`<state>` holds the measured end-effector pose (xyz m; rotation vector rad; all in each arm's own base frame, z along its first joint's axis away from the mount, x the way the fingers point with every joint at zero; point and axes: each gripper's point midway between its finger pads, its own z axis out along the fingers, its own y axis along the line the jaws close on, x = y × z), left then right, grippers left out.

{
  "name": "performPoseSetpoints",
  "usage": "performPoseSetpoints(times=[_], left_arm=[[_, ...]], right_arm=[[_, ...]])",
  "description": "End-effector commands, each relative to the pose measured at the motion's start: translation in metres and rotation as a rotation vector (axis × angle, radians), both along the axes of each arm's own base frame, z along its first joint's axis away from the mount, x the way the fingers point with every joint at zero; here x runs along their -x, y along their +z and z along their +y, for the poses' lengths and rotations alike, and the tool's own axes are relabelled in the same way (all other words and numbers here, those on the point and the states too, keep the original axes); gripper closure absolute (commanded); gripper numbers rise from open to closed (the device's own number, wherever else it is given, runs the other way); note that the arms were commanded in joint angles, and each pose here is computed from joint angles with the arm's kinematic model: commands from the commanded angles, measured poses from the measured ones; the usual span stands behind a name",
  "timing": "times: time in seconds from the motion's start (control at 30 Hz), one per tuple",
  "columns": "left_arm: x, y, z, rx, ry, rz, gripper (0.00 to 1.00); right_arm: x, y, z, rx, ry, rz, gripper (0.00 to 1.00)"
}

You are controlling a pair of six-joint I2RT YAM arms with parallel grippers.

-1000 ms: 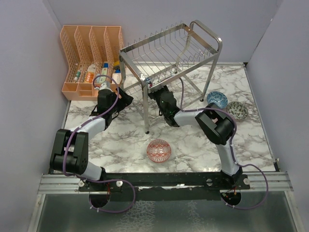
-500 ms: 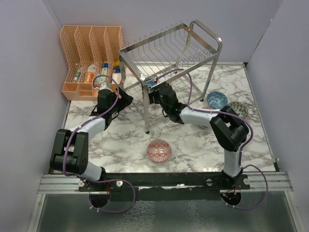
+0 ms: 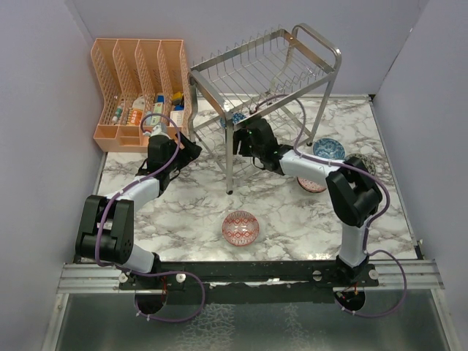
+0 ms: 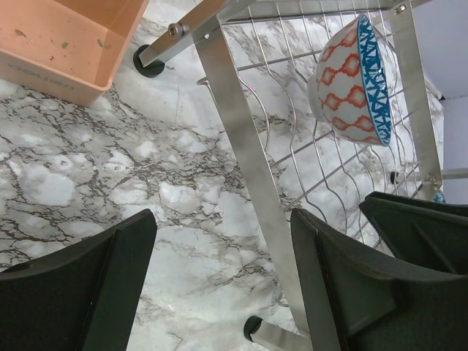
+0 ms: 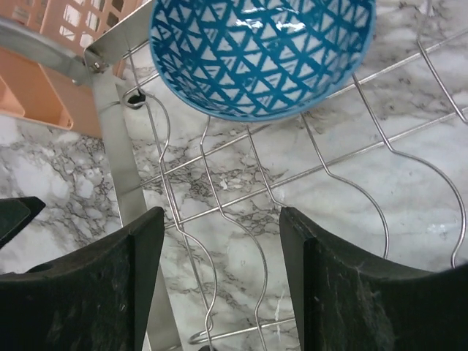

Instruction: Load the bowls into the dish rack

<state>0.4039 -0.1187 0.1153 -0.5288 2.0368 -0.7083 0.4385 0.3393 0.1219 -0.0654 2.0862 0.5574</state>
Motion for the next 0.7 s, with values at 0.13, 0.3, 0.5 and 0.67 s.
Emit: performPoseSetpoints(times=[0.13, 0.3, 0.5, 0.67], left_arm=[[-0.007, 0.017, -0.001, -0.011, 0.000, -0.052, 0.23], [-0.006, 0.015, 0.000, -0.012, 0.002, -0.047, 0.23], [-0.005, 0.016, 0.000, -0.012, 0.002, -0.048, 0.23], [-0.005, 0.016, 0.000, -0.012, 0.001, -0.051, 0.23]], right_arm=[[0.010, 0.029, -0.008, -0.199, -0.041, 0.065, 0.36], [0.021, 0.012, -0.006, -0.225, -0.024, 0.116, 0.36], [0.029, 0.023, -0.003, -0.282, -0.005, 0.123, 0.37], [0.031, 0.039, -0.004, -0.349, 0.005, 0.135, 0.37]])
